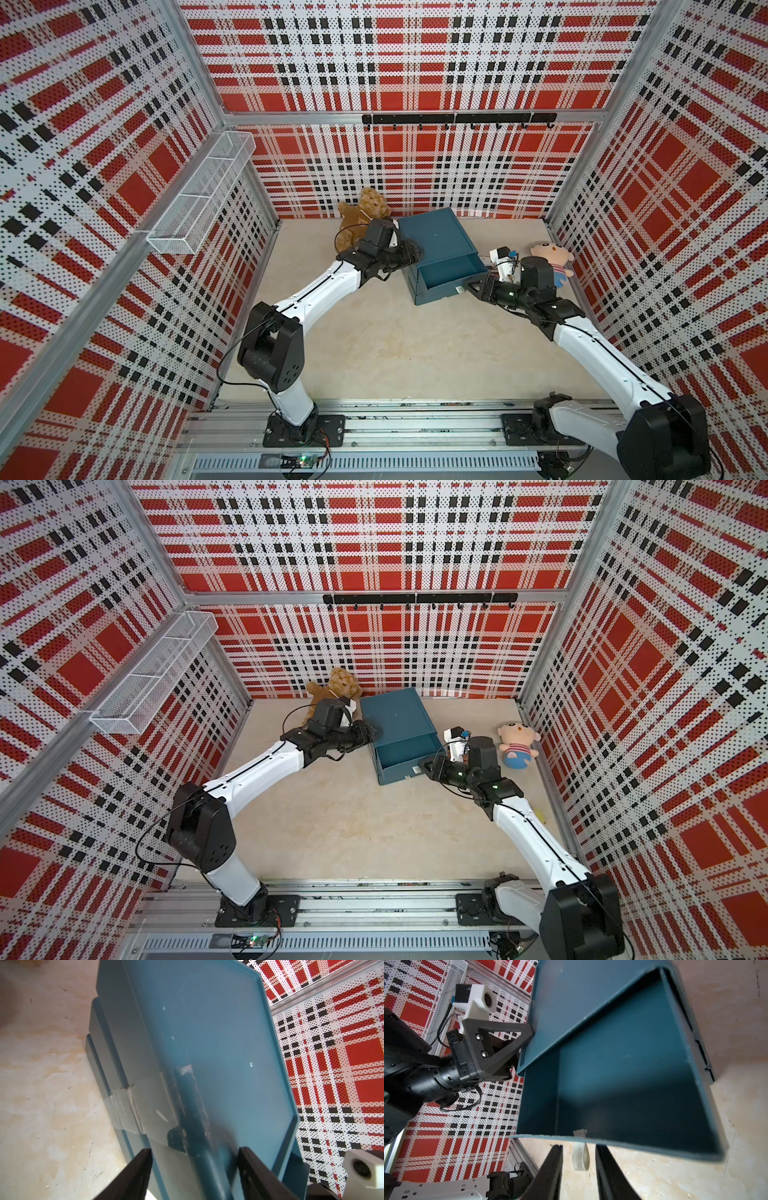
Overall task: Take the seed bags out of the drawer
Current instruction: Close the drawer in the storage box.
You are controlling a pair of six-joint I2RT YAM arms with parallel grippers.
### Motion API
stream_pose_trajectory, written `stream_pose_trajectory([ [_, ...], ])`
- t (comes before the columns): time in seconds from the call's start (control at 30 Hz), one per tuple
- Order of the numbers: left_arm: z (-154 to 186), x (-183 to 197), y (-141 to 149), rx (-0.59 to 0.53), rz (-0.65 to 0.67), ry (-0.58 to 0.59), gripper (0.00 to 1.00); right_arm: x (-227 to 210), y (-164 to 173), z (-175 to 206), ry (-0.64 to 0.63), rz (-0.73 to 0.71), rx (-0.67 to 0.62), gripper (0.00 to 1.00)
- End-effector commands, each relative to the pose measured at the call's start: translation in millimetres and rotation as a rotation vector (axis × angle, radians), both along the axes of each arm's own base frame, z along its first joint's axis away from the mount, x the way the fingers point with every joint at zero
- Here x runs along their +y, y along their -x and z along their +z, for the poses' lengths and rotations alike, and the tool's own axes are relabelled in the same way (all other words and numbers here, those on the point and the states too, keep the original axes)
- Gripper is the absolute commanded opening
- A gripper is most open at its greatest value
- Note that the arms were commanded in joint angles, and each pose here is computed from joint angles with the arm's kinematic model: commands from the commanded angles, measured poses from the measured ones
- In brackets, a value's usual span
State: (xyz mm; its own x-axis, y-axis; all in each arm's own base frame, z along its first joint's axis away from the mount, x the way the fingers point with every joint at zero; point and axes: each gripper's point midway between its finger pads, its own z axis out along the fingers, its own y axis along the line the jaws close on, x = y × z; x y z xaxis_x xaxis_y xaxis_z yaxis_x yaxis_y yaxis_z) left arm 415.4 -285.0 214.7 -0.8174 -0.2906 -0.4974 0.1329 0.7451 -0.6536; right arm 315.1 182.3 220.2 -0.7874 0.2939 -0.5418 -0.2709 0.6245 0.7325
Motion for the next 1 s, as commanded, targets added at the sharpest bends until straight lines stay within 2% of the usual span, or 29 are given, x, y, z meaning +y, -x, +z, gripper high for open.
stream_pose_trajectory([
  [0.0,-62,19,20,0.172,0.025,-0.148,0.70,4,-19,17,-0.014,-0.038,-0.071,0.34],
  [0.3,-63,15,21,0.173,0.021,-0.145,0.70,17,-47,10,-0.027,-0.076,-0.068,0.32],
  [0.43,-62,13,21,0.174,0.020,-0.143,0.70,21,-57,7,-0.059,-0.099,-0.067,0.25],
  [0.97,-61,12,19,0.171,0.026,-0.141,0.70,48,-73,-6,-0.103,-0.106,-0.047,0.24],
])
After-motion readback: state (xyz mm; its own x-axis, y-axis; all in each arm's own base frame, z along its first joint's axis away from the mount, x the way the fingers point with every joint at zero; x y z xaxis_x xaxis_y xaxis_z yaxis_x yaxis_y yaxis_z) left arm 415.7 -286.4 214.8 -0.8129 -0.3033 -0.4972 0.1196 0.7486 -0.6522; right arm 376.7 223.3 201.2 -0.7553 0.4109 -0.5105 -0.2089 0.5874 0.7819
